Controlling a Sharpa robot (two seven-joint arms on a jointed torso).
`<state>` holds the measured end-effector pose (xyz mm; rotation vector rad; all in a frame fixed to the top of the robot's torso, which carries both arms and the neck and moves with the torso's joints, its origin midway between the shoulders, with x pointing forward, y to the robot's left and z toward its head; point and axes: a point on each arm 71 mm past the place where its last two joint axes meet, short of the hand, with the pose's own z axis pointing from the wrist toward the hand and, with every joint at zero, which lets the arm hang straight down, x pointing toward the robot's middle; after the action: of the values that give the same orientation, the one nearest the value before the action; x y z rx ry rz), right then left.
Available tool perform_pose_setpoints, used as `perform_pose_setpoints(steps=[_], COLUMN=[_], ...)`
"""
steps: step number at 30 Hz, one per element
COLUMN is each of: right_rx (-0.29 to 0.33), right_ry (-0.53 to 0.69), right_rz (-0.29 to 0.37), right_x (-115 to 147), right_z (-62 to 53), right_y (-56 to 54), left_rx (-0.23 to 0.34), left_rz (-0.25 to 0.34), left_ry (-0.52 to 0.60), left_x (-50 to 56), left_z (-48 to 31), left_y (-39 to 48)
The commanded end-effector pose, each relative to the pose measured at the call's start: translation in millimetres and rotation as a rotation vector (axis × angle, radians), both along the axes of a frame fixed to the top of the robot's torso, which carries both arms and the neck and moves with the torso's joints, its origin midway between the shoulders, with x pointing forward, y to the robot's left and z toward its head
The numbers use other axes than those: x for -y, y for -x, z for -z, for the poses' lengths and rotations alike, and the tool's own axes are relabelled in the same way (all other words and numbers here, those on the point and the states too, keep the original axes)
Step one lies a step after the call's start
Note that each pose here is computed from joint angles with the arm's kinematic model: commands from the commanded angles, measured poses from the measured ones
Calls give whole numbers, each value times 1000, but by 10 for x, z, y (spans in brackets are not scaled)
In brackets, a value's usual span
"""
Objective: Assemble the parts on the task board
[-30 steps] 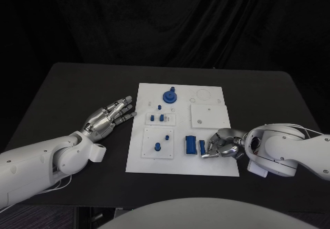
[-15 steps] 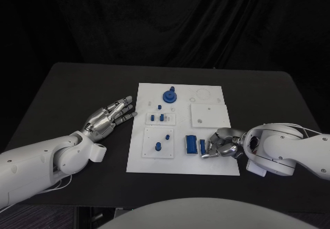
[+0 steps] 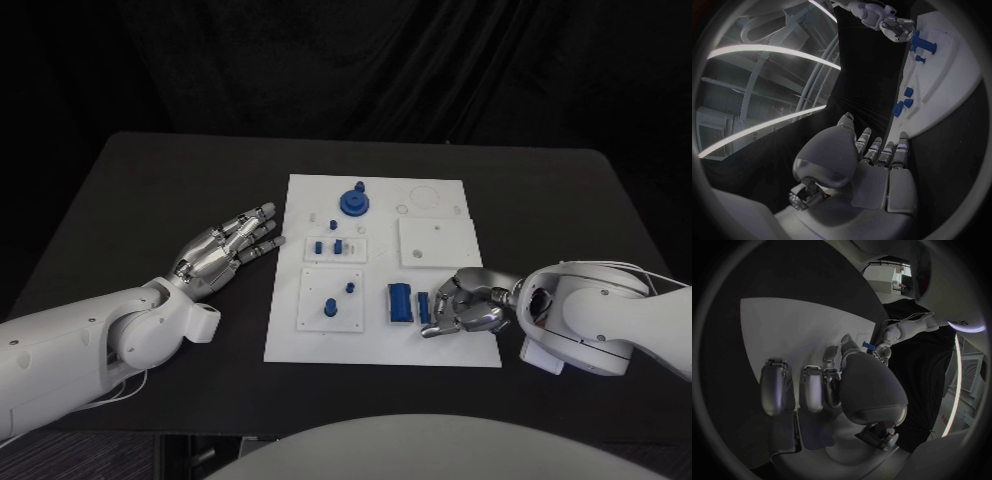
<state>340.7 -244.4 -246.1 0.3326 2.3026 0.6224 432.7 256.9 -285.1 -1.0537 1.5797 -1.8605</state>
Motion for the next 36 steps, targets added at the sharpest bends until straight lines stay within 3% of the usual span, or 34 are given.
perform_pose_setpoints(steps=[1,10,16,23,30,36], right_rx=[117,349,505,538,525,503], right_ry=[-71,-216,-386,-598,-786,-845], right_rz=[-13,53,136,207,176,176], right_x=[-32,-4,30,159,191,205], right_z=[-147,-524,-662,-561,-359,-168], right_y=[-54,-361,-531,-563,-522,-459], left_rx=[42,100,146,193,244,260], left_rz=[-16,-50,-70,-84,-104,-102], left_ry=[-16,-13,-7,1,-4,3], left_x=[12,26,72,192,233,283], left_z=[-21,-151,-270,-318,-319,-284], left_y=[34,107,88,35,-33,-68])
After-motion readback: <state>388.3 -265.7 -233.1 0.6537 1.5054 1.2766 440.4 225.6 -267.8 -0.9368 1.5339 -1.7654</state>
